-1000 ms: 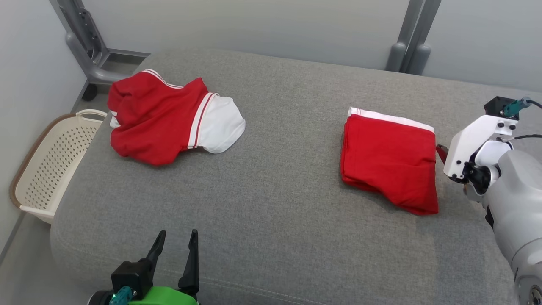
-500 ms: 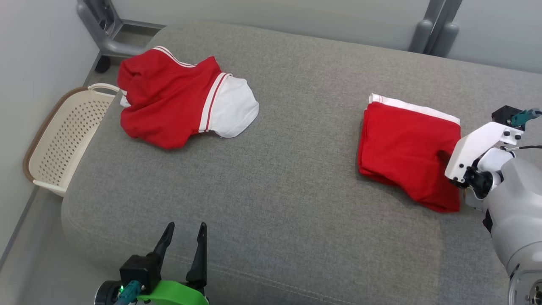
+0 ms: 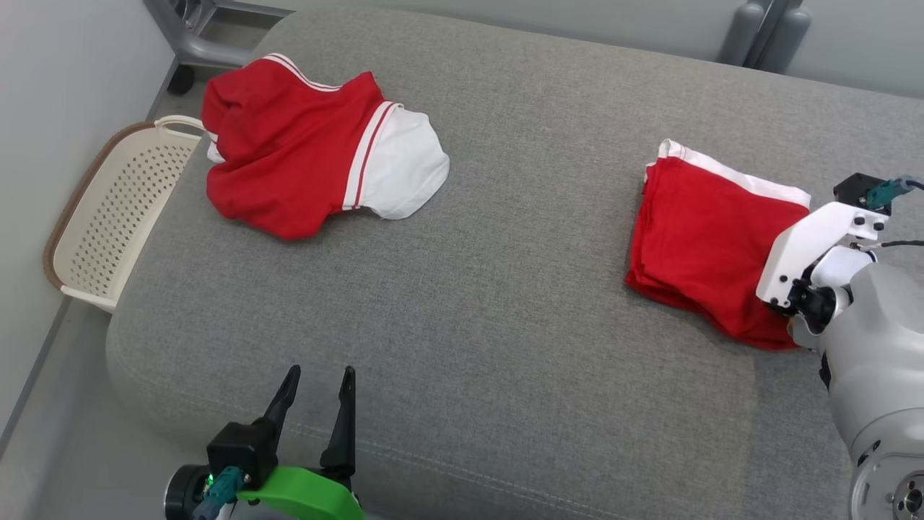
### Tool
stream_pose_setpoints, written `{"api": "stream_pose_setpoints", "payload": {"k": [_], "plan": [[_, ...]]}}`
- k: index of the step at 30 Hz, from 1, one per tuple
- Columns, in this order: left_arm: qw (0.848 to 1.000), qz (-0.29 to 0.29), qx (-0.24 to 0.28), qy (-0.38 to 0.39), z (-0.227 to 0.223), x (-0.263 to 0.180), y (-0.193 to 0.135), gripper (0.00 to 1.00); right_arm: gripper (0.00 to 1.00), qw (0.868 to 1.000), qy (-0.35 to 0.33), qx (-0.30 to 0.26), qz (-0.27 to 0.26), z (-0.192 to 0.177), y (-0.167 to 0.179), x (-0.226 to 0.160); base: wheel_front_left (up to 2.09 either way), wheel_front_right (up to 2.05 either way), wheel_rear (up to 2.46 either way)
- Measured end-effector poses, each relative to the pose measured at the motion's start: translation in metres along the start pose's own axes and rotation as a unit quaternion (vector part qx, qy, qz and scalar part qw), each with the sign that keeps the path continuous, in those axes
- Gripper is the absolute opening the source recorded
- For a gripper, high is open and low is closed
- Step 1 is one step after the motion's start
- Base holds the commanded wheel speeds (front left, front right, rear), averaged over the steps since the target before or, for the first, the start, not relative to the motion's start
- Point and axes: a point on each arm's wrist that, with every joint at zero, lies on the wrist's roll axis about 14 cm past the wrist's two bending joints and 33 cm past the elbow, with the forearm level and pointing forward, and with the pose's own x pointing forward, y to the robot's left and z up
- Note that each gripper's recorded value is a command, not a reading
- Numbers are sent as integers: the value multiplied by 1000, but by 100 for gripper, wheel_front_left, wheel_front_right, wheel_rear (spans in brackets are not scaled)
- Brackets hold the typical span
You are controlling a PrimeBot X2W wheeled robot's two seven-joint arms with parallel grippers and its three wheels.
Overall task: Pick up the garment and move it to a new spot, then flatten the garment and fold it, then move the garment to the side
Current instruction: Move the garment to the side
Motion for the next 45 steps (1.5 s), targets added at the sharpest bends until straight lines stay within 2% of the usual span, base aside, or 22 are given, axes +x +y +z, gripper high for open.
{"api": "stream_pose_setpoints", "payload": {"k": [8,14,26,36,45], "plan": [[999,-31,7,-14,9,13,-15,100,0,998,-23,-51,-27,9,-13,-13,0,0,0],[996,-80,12,-25,17,27,-46,100,0,994,-45,-80,-56,16,-41,-26,0,0,0],[982,-181,34,-40,29,64,-108,100,0,978,-84,-123,-149,46,-135,-55,0,0,0],[965,-253,58,-33,25,93,-150,100,0,963,-68,-154,-212,52,-201,-62,0,0,0],[949,-310,55,-11,8,104,-185,100,0,935,-40,-194,-294,59,-275,-90,0,0,0]]}}
